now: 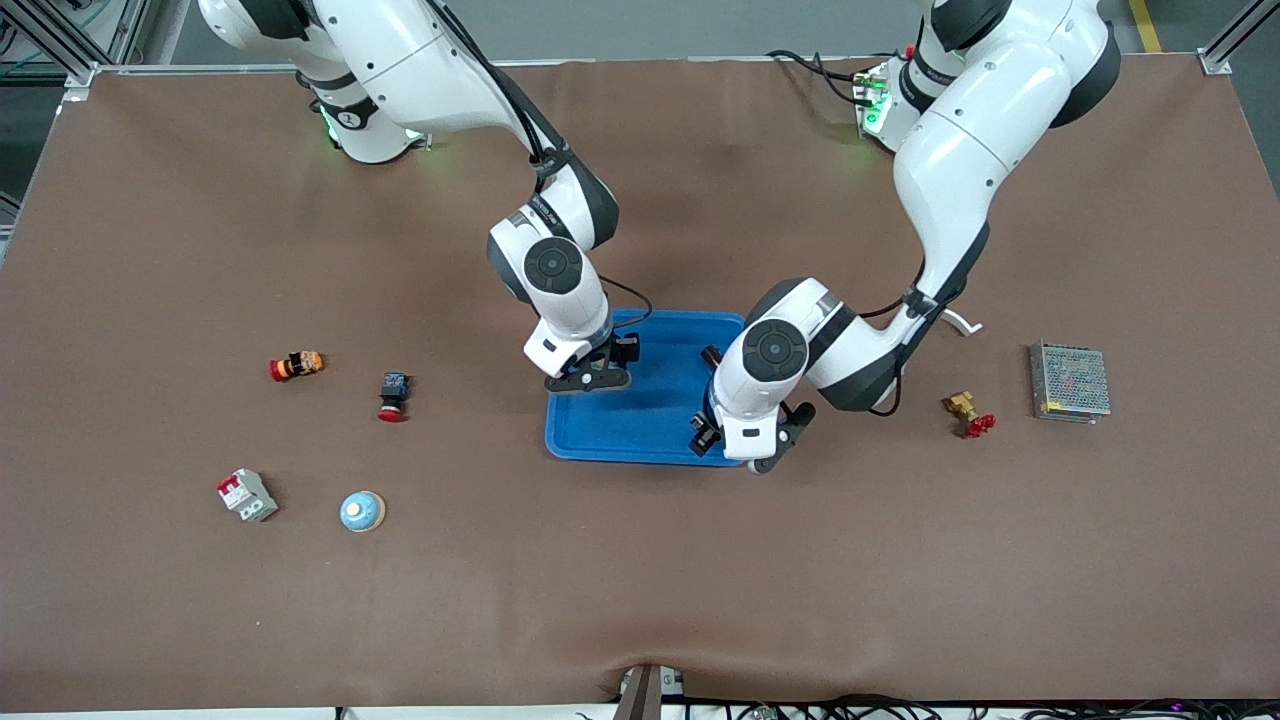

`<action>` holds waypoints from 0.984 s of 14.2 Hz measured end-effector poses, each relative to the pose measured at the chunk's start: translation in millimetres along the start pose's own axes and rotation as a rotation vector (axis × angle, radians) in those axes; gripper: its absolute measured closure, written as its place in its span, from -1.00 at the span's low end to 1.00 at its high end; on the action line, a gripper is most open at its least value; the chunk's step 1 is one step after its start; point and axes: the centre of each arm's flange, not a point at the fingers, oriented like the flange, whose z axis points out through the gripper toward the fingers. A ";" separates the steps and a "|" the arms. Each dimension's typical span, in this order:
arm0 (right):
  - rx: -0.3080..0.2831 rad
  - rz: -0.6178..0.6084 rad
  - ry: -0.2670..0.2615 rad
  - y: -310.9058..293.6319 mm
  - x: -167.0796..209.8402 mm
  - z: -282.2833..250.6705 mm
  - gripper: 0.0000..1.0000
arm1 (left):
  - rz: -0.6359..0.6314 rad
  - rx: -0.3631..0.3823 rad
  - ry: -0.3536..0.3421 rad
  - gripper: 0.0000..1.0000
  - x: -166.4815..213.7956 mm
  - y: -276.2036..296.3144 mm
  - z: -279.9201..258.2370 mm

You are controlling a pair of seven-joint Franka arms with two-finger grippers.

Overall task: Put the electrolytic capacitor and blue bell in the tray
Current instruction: 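Lower the capacitor and the button into the tray, opening both grippers, then raise the left arm away while the right gripper returns to the button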

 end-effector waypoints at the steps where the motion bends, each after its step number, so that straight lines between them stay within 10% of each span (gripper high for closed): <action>1: 0.000 0.001 0.000 0.1 0.1 -0.1 -0.46 | -0.003 -0.004 0.008 -0.99 4.2 1.5 -9.9; 4: -0.001 0.002 0.001 1.0 1.0 -0.4 -0.99 | 0.019 0.004 0.043 -1.00 25.0 5.0 -52.2; 14: -0.031 -0.089 -0.054 97.4 78.6 -106.4 -1.00 | 0.313 0.085 0.122 -1.00 129.7 -37.0 -195.2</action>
